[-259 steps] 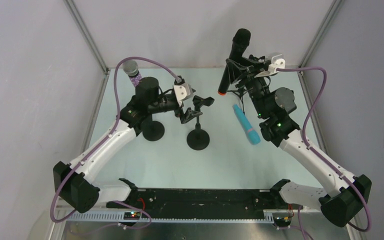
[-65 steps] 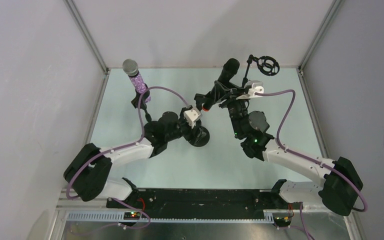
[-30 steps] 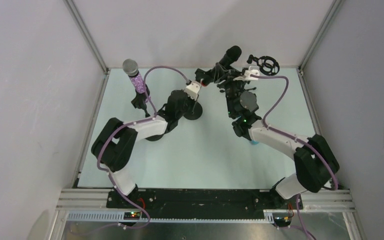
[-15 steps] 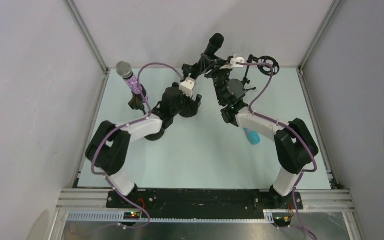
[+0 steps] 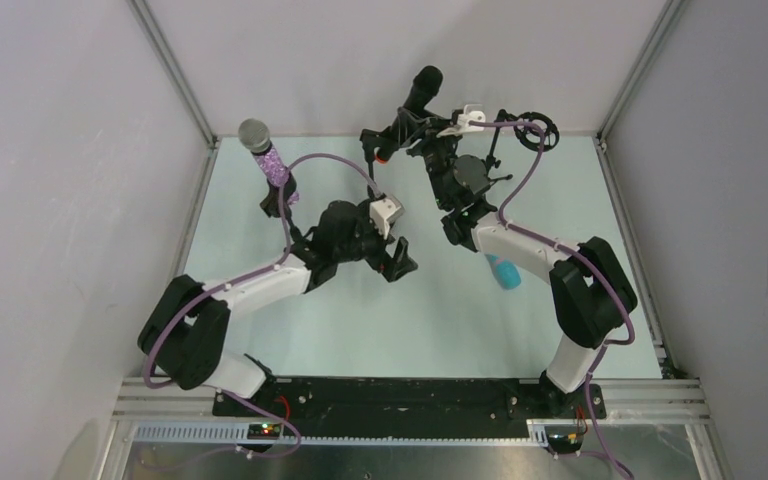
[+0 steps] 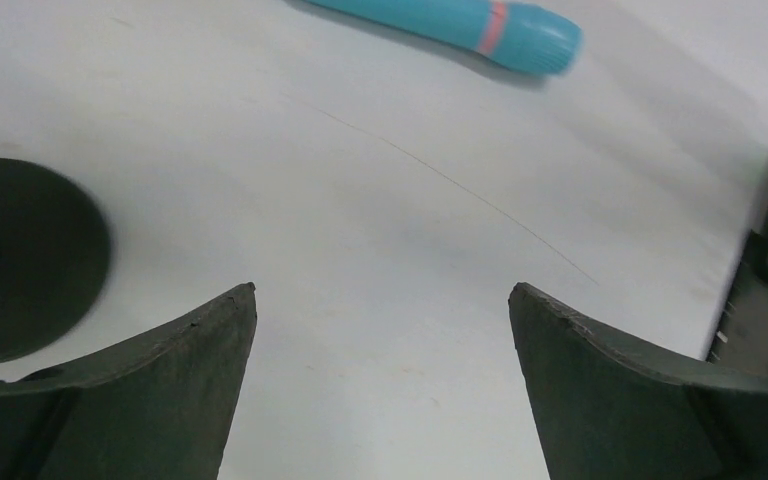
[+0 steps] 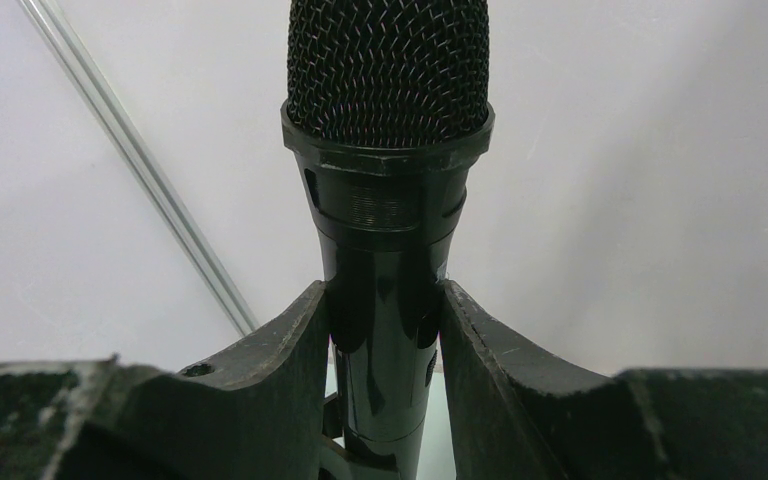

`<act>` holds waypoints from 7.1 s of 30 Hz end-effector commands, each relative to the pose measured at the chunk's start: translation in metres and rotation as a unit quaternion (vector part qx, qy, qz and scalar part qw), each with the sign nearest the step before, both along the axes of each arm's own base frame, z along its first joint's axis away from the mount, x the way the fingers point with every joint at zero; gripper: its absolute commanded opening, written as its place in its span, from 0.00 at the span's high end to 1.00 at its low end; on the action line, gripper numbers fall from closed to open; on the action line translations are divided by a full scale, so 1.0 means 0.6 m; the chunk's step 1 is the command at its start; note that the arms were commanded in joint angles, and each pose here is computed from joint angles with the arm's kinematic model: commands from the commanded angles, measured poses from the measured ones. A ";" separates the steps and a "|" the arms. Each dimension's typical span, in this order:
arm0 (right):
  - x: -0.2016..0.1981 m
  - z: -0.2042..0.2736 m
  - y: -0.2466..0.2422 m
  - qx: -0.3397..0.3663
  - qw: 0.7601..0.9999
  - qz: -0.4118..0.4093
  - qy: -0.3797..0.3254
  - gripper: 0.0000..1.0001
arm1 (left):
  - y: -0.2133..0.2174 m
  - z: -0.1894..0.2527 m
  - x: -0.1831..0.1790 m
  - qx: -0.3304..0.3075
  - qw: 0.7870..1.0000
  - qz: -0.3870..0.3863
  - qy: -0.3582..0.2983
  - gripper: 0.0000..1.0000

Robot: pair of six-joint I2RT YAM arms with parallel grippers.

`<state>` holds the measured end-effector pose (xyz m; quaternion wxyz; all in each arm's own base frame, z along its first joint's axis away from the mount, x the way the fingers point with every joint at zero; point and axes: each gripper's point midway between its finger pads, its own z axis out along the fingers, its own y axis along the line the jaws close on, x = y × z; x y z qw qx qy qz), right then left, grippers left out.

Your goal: Attach the microphones to the stand

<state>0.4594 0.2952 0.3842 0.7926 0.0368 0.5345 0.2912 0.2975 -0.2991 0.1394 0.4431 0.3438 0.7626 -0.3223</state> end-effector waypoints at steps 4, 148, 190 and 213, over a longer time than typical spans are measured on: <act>-0.018 0.037 0.016 -0.001 1.000 0.026 -0.015 0.95 | -0.023 0.011 -0.087 -0.002 0.993 -0.118 0.015 0.00; -0.188 0.055 -0.325 0.299 0.906 0.148 0.260 0.64 | 0.049 0.267 -0.075 0.044 0.982 -0.045 -0.180 0.02; -0.325 -0.117 -0.175 0.393 0.829 0.198 0.345 0.57 | 0.110 0.345 -0.058 0.046 0.981 0.075 -0.171 0.02; -0.388 -0.149 -0.353 0.321 0.852 -0.003 0.414 0.00 | 0.137 0.371 -0.066 0.057 0.975 0.091 -0.197 0.02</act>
